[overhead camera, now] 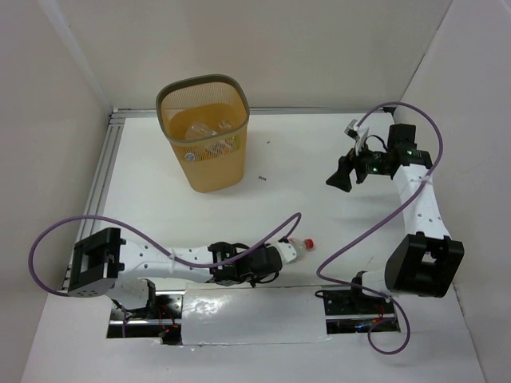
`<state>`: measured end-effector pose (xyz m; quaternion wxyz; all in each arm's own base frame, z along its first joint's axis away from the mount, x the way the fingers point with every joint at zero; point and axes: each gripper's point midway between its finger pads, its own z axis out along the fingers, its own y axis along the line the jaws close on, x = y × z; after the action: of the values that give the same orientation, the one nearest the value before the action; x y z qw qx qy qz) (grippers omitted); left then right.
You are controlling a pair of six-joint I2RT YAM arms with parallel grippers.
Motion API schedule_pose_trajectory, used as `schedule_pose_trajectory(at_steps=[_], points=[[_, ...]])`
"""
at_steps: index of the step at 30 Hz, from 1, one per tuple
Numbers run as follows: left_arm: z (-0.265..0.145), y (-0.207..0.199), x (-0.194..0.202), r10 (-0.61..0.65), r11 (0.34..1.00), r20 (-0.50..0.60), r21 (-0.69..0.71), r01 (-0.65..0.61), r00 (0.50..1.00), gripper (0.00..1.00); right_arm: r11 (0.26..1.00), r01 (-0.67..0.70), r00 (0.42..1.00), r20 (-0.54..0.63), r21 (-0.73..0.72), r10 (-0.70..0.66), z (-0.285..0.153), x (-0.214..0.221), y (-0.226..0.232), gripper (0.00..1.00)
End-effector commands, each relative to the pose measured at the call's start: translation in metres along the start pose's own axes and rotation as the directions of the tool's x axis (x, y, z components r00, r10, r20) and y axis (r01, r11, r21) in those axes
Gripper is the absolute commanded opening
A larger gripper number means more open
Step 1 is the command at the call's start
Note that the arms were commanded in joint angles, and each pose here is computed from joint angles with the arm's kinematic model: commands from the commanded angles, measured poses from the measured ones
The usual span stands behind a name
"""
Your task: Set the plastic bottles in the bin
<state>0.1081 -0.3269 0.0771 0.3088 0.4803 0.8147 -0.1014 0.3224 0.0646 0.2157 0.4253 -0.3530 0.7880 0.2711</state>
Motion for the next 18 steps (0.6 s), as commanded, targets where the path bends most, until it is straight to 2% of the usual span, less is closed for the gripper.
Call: schedule_pose_trajectory(at_steps=[1,2,4,7,10,18], points=[[-0.019,0.009,-0.026,-0.052,0.998,0.092,-0.035,0.055,0.994,0.62,0.998,0.052,0.998,-0.036,-0.017,-0.053,0.0,0.009,0.009,1.0],[-0.019,0.013,-0.034,-0.038,0.997,0.124,-0.058,0.046,0.992,0.73,0.998,0.063,0.997,-0.042,-0.011,-0.064,0.0,0.01,0.007,1.0],[-0.024,0.015,-0.051,-0.012,0.998,0.18,-0.062,0.023,0.984,0.89,0.998,0.053,0.997,-0.062,-0.013,-0.054,0.002,0.02,0.008,1.0],[-0.021,0.009,-0.073,0.077,0.996,0.207,-0.049,-0.068,0.975,0.9,0.998,0.053,0.997,-0.062,-0.013,-0.054,0.002,0.02,0.008,1.0],[-0.004,0.001,-0.077,0.155,0.988,0.178,-0.041,-0.15,0.972,0.91,0.998,0.053,0.997,-0.062,-0.013,-0.054,0.001,0.021,0.01,1.0],[0.038,0.003,-0.089,0.153,0.988,0.159,-0.006,-0.154,0.975,0.91,0.999,0.04,0.998,-0.051,0.0,-0.04,-0.006,0.022,0.015,1.0]])
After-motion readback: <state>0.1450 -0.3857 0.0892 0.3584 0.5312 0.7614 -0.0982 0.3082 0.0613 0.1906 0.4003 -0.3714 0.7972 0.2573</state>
